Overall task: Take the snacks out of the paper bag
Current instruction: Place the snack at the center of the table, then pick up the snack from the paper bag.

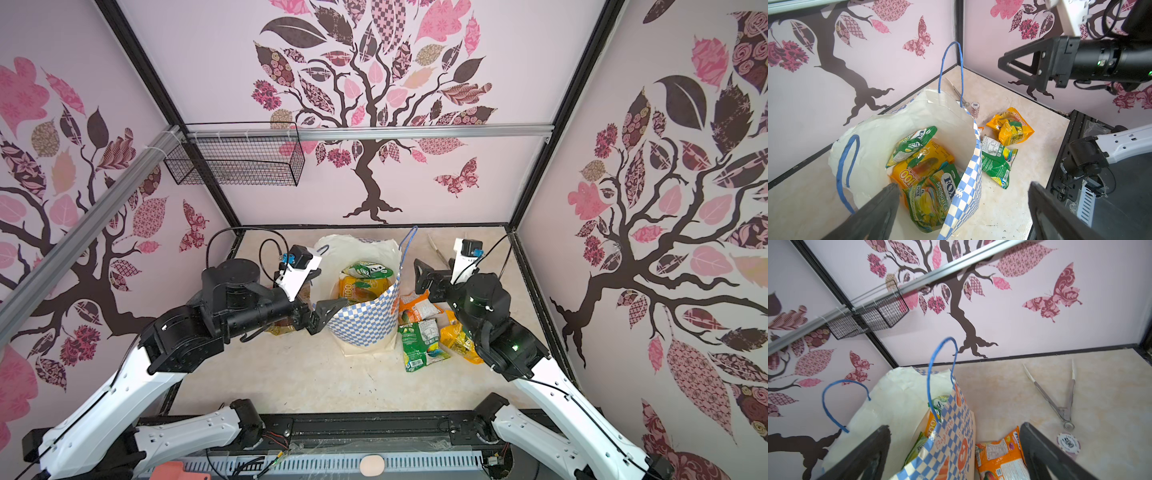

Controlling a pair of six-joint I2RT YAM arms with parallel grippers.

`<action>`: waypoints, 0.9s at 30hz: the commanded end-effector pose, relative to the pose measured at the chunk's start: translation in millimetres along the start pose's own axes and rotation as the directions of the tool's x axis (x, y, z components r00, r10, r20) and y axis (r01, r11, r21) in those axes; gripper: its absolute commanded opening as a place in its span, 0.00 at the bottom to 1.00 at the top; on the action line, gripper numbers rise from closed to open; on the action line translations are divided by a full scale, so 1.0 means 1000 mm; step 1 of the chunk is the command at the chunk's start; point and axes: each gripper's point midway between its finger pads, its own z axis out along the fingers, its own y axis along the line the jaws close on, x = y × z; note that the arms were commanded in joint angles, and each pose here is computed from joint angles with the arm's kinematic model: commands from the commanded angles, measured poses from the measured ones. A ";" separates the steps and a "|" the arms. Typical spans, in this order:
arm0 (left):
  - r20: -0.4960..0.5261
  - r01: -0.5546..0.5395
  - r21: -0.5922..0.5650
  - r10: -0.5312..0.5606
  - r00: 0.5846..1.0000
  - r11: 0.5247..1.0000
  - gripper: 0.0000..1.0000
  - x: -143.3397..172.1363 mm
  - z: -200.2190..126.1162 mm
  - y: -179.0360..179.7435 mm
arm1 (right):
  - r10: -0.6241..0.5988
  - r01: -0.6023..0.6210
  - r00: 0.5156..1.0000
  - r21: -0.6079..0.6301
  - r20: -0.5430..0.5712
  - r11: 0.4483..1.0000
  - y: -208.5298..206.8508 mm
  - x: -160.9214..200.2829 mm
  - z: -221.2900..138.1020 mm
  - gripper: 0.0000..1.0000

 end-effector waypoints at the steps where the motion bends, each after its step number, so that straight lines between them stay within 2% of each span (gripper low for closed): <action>1: 0.050 0.015 -0.037 -0.013 0.999 0.999 0.98 -0.009 -0.009 0.006 | -0.013 0.018 0.999 -0.121 0.040 0.992 0.031 -0.030 0.000 1.00; 7: 0.046 0.039 -0.108 -0.034 0.998 0.993 0.98 -0.004 -0.017 0.018 | -0.018 0.004 0.999 -0.314 -0.040 0.949 0.081 -0.043 0.016 1.00; 10: 0.041 0.050 -0.142 -0.045 0.998 0.989 0.98 0.000 -0.023 0.024 | -0.039 -0.015 0.991 -0.390 -0.130 0.921 0.103 -0.034 0.031 1.00; 14: 0.045 0.069 -0.194 -0.062 0.997 0.979 0.98 0.004 -0.034 0.033 | -0.077 -0.048 0.955 -0.405 -0.287 0.913 0.118 -0.009 0.058 1.00; 18: 0.037 0.074 -0.235 -0.068 0.997 0.969 0.98 0.010 -0.044 0.040 | -0.178 -0.004 0.889 -0.396 -0.421 0.918 0.132 0.028 0.080 1.00; 21: 0.030 0.074 -0.252 -0.069 0.997 0.965 0.98 0.013 -0.051 0.043 | -0.279 0.070 0.813 -0.390 -0.512 0.918 0.143 0.063 0.096 1.00; 27: 0.035 0.087 -0.271 -0.080 0.996 0.959 0.98 0.016 -0.063 0.046 | -0.324 0.127 0.673 -0.328 -0.665 0.936 0.134 0.117 0.135 1.00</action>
